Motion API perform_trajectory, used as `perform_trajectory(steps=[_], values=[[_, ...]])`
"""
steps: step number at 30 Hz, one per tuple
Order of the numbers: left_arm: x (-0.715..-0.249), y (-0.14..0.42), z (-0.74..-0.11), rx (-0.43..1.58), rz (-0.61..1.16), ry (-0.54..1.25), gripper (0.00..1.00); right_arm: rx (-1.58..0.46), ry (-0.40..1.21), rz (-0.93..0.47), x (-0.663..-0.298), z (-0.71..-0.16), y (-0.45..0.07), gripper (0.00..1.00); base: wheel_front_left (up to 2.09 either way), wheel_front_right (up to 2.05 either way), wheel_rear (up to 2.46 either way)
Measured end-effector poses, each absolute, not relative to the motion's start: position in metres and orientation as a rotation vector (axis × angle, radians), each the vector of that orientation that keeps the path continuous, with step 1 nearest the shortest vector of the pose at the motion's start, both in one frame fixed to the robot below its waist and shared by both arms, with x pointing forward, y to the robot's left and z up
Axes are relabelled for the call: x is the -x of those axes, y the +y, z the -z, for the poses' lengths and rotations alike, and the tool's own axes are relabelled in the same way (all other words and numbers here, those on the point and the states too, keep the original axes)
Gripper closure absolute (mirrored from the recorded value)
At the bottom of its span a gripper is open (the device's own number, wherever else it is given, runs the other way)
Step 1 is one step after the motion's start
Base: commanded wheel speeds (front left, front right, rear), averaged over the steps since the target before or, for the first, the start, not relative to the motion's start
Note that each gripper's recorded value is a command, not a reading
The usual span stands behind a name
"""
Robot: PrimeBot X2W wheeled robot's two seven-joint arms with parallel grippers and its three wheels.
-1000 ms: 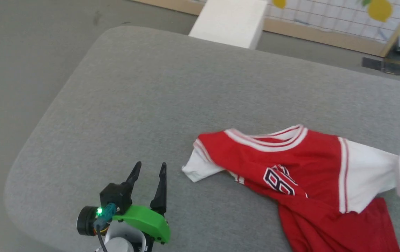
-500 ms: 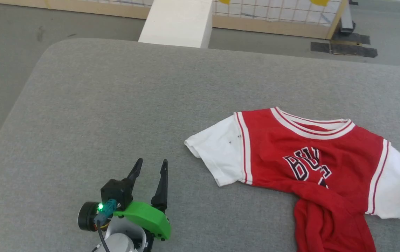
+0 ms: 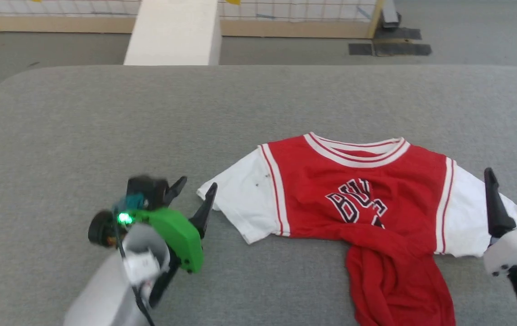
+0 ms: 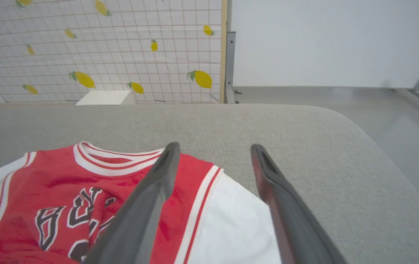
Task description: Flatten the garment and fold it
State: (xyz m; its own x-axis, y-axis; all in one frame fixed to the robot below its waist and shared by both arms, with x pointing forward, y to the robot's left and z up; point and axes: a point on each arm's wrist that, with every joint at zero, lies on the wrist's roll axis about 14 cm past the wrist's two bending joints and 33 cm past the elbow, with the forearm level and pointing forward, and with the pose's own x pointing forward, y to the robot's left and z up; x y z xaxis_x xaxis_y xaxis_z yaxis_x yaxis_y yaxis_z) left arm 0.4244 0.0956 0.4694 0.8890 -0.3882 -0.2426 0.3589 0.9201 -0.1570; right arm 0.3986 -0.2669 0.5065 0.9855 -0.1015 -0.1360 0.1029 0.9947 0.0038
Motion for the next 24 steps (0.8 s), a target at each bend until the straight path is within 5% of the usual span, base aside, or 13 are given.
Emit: perform_trajectory(steps=[14,24], values=[[-0.45,0.094,-0.407,-0.118,0.557,0.957,0.0,-0.05,0.099,0.196,-0.378,-0.504,-0.275,0.0,0.0,0.0,0.0],[-0.454,0.092,-0.379,-0.199,0.575,1.067,0.0,-0.048,0.145,0.24,-0.376,-0.488,-0.285,0.0,0.0,0.0,0.0]])
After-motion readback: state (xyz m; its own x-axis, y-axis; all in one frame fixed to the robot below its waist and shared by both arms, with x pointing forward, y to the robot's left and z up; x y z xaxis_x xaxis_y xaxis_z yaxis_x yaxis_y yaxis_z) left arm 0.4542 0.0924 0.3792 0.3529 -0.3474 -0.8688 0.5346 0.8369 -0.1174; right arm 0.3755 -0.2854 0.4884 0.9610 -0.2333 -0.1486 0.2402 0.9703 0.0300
